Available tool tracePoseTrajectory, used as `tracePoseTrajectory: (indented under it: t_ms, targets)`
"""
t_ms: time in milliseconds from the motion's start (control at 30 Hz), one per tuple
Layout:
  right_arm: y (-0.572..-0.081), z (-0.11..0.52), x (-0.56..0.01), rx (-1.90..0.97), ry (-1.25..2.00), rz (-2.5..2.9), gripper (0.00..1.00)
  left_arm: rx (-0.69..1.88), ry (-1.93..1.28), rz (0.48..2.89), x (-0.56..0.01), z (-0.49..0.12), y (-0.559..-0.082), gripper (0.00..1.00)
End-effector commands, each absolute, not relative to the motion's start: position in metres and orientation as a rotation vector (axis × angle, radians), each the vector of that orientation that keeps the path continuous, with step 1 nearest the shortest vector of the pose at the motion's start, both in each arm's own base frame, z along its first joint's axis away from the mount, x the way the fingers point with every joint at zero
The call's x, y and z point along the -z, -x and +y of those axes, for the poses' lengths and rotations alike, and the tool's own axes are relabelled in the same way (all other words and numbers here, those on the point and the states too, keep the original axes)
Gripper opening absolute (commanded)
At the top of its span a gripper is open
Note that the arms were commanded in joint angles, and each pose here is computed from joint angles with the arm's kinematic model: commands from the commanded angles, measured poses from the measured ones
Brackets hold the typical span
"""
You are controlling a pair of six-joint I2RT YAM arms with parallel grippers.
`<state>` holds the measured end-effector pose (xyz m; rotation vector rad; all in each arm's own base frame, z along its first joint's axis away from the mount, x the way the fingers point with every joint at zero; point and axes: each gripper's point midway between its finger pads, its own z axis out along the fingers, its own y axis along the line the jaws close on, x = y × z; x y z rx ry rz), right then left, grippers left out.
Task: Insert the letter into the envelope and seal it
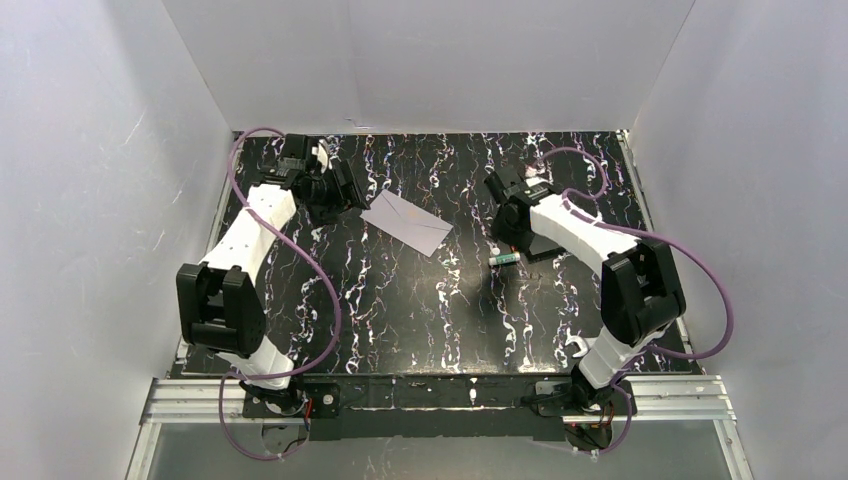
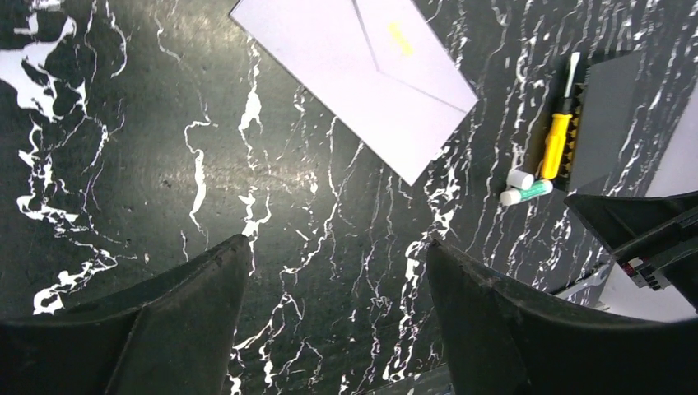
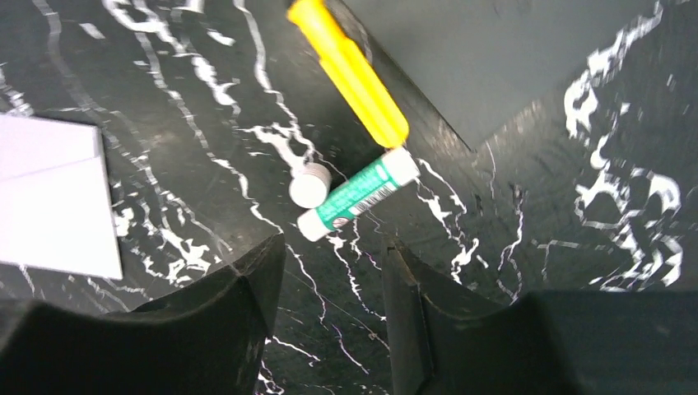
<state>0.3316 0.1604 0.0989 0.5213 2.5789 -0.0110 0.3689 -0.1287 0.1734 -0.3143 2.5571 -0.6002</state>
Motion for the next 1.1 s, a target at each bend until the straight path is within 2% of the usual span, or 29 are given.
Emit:
tracePoseTrajectory:
  t_ms: [0,200,700,1067]
  targets:
    - [-0.323,0.151,-0.088,-0.028,-0.918,2.492,0.53,0.567,0.337,2.576,-0.169,-0.123,-0.356,0.77]
    - [-0.33,0.139,-0.068,-0.04,-1.051,2.445,0.44,0.551,0.338,2.588,-0.164,-0.121,-0.35,0.77]
    - [-0.328,0.134,-0.038,0.025,-1.152,2.486,0.45,0.551,0.348,2.607,-0.158,-0.123,-0.36,0.76]
    - [-0.325,0.13,-0.017,0.087,-1.081,2.547,0.4,0.562,0.349,2.588,-0.166,-0.123,-0.36,0.76]
